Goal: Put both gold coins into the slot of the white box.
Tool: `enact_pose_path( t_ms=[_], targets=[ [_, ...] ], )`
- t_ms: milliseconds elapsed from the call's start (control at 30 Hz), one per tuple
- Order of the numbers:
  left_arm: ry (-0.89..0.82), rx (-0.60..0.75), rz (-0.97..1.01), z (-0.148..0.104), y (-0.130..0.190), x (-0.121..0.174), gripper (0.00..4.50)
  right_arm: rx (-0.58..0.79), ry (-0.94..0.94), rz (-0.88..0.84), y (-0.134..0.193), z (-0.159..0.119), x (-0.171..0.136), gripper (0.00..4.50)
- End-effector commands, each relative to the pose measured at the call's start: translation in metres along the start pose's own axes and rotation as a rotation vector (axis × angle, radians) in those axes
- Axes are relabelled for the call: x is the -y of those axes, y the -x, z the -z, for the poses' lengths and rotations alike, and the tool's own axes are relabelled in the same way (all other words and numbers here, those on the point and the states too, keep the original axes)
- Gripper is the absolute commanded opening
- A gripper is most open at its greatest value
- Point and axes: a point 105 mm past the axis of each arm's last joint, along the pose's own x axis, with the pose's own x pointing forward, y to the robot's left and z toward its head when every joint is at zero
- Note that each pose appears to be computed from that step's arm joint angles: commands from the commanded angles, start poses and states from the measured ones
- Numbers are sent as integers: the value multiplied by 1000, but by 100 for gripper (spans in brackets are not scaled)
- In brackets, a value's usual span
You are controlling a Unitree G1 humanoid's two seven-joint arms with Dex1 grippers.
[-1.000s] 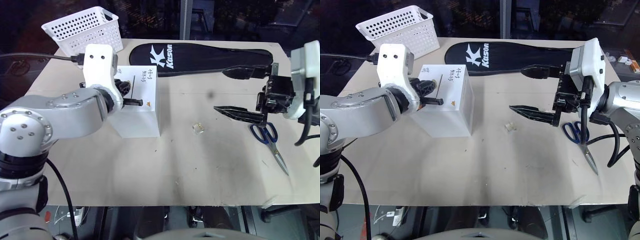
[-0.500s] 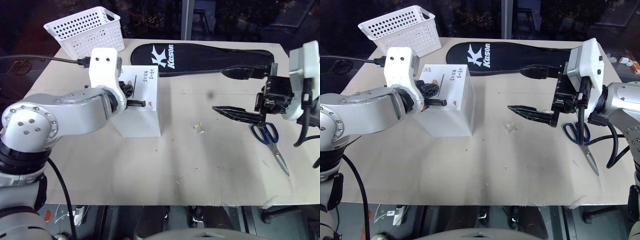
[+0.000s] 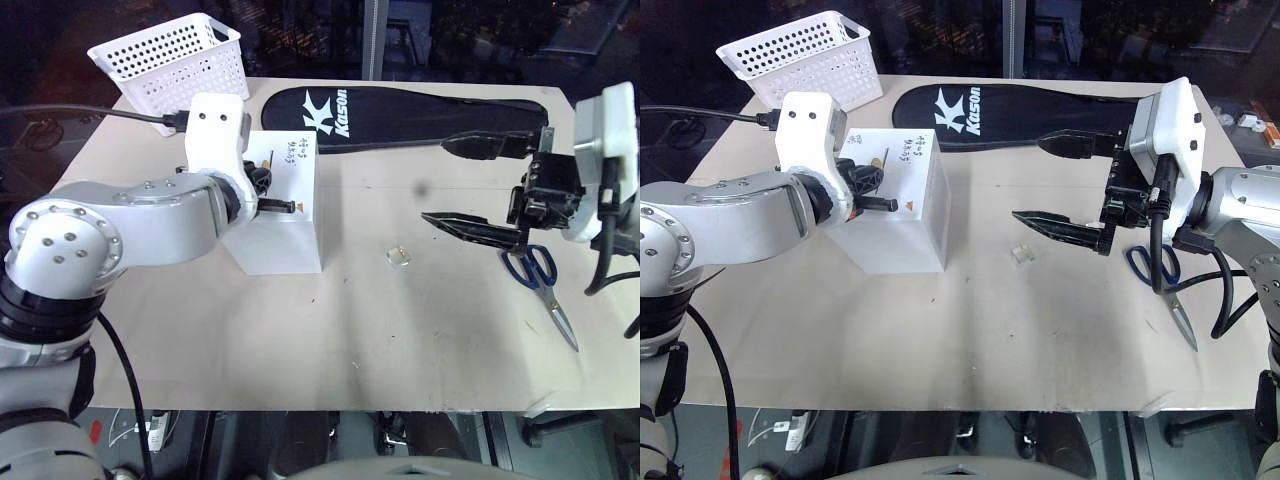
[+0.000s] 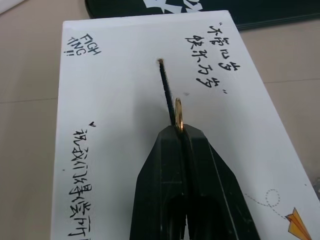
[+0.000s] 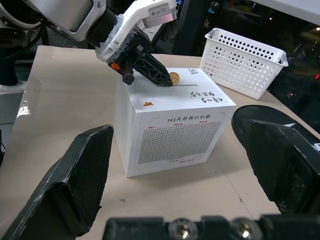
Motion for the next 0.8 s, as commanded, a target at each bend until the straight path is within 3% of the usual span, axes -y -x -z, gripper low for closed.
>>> enact_pose_path(
  t_ms=[33, 800],
  targets=[
    [-2, -6, -1, -1, 1, 0, 0, 23, 33, -10, -1, -10, -4, 445],
    [17, -13, -32, -1, 1, -3, 0, 23, 27, -24, -2, -9, -4, 445]
  ],
)
